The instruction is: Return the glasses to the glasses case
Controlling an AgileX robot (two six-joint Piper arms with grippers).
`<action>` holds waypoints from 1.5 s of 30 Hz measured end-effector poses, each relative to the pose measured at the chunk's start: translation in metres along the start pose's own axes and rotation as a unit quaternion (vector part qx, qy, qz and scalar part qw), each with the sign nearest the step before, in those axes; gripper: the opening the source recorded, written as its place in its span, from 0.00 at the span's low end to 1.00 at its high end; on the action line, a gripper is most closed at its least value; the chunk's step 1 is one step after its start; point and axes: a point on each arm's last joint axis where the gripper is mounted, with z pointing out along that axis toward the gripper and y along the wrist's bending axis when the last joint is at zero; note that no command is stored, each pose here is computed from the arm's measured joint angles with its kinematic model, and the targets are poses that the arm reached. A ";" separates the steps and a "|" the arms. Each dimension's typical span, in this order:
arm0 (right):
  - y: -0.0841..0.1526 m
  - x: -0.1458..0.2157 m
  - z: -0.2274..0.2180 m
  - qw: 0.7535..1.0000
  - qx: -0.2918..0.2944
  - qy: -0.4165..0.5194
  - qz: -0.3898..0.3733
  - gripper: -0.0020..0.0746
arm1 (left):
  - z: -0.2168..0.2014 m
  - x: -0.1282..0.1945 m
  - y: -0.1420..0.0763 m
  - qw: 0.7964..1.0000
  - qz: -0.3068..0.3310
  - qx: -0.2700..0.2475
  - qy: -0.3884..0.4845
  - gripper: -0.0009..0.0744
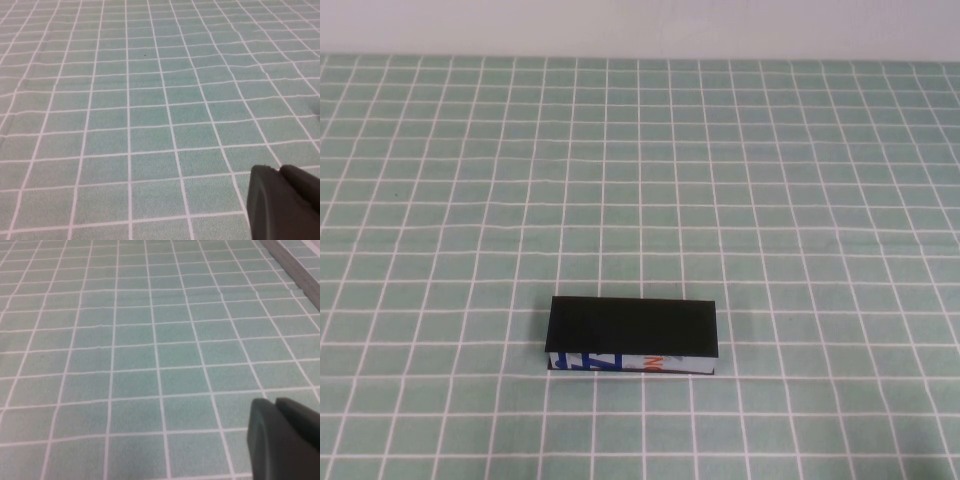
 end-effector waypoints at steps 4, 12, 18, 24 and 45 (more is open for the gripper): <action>0.000 0.000 0.000 1.000 -0.002 -0.004 0.003 0.01 | 0.000 0.000 0.000 1.000 0.000 0.000 0.000 0.01; 0.001 0.000 0.000 1.000 -0.004 -0.004 0.007 0.01 | 0.000 0.000 0.000 1.000 0.000 0.000 0.000 0.01; 0.001 0.000 0.000 1.000 -0.004 -0.004 0.008 0.01 | 0.000 0.000 0.000 1.000 0.000 0.000 0.000 0.01; 0.001 0.000 0.000 1.000 -0.003 -0.004 0.008 0.01 | 0.000 0.000 0.000 1.000 0.000 0.000 0.000 0.01; 0.001 0.000 0.000 1.000 -0.003 -0.005 0.009 0.01 | 0.000 0.000 0.000 1.000 0.000 0.000 0.000 0.01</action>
